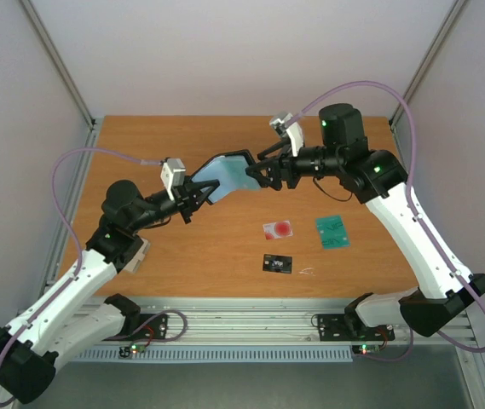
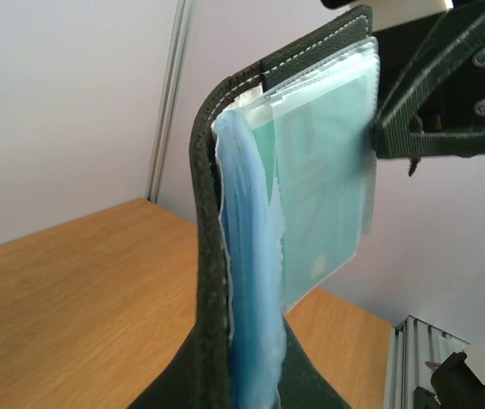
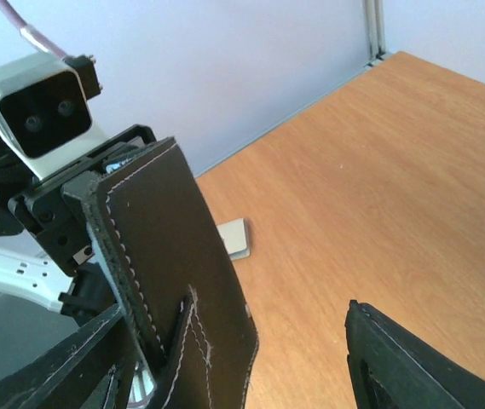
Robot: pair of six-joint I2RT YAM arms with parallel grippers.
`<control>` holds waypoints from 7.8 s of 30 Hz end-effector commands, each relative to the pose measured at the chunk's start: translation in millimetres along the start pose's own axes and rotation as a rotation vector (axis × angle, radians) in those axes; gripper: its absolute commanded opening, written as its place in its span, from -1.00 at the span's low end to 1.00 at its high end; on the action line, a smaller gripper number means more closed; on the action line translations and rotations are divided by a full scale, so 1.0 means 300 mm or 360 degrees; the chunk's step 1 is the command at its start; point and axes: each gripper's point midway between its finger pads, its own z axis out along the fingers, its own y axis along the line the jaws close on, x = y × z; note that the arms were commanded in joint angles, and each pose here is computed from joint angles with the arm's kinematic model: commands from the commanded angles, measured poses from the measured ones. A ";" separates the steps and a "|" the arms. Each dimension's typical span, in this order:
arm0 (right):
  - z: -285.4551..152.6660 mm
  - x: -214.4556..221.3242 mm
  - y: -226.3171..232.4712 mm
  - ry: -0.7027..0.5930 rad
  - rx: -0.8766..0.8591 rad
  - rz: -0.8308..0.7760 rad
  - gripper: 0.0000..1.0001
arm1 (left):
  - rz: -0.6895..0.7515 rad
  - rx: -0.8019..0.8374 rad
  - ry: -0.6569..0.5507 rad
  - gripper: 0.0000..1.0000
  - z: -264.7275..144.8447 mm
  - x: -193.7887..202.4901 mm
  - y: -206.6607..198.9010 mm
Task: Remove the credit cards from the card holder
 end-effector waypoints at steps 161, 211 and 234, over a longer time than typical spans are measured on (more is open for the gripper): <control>0.083 0.005 0.082 0.0201 -0.0616 0.0136 -0.42 | 0.0023 0.0213 -0.0065 -1.00 0.042 -0.058 -0.081; 0.069 0.045 0.084 0.0160 -0.0633 0.0117 -0.85 | 0.0054 0.0263 -0.0055 -0.99 0.019 -0.041 -0.108; -0.472 0.406 -0.627 0.0273 0.1622 0.1368 -0.97 | -0.0122 -0.0668 -0.0103 -1.00 -0.062 0.044 0.224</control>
